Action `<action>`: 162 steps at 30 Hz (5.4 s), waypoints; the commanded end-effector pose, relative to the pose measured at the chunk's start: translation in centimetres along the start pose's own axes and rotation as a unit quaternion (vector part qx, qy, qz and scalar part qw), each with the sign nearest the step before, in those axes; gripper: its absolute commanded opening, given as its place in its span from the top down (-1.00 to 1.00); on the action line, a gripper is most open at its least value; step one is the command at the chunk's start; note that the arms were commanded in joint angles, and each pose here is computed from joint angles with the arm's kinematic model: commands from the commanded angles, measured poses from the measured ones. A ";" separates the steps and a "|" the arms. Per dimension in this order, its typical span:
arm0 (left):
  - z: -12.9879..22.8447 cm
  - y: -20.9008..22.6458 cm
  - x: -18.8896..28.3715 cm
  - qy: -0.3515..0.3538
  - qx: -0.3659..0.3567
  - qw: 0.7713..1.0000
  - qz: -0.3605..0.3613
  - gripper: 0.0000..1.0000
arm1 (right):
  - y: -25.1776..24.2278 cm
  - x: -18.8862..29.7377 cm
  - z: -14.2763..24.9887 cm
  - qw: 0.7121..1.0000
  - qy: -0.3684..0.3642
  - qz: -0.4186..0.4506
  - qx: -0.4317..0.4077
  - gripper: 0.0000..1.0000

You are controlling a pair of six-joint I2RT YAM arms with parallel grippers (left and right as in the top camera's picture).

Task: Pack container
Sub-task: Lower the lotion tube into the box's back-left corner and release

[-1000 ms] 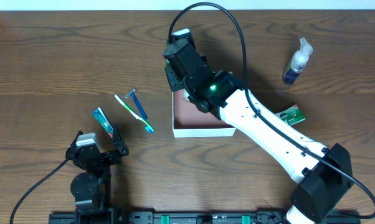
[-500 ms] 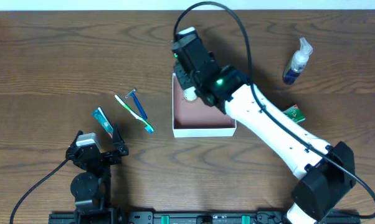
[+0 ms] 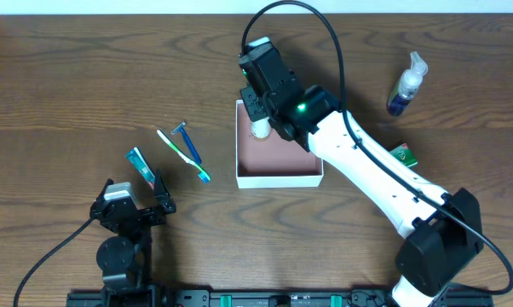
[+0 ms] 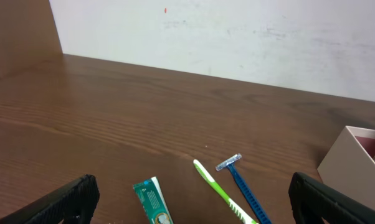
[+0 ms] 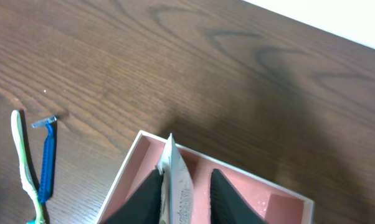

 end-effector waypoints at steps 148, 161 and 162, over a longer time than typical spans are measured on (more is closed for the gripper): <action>1.3 0.5 -0.2 0.019 -0.001 1.000 -0.008 -0.96 | 1.3 3.0 -3.6 0.978 -0.070 0.024 -0.194 0.97; 1.3 0.5 -0.2 0.019 -0.001 1.000 -0.008 -0.96 | 2.1 2.0 -3.2 0.977 -0.064 0.022 -0.204 0.97; 1.3 0.5 -0.2 0.019 -0.001 1.000 -0.008 -0.96 | 2.1 2.1 -3.2 0.977 -0.064 0.022 -0.204 0.97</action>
Point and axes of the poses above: each gripper's point midway between its finger pads, its own x axis back along the fingers, its own y axis along the line the jaws close on, z = x × y, the point moved 7 cm from there along x, back along the fingers, and after that the axes turned 12 degrees about x, right-handed, at the moved point
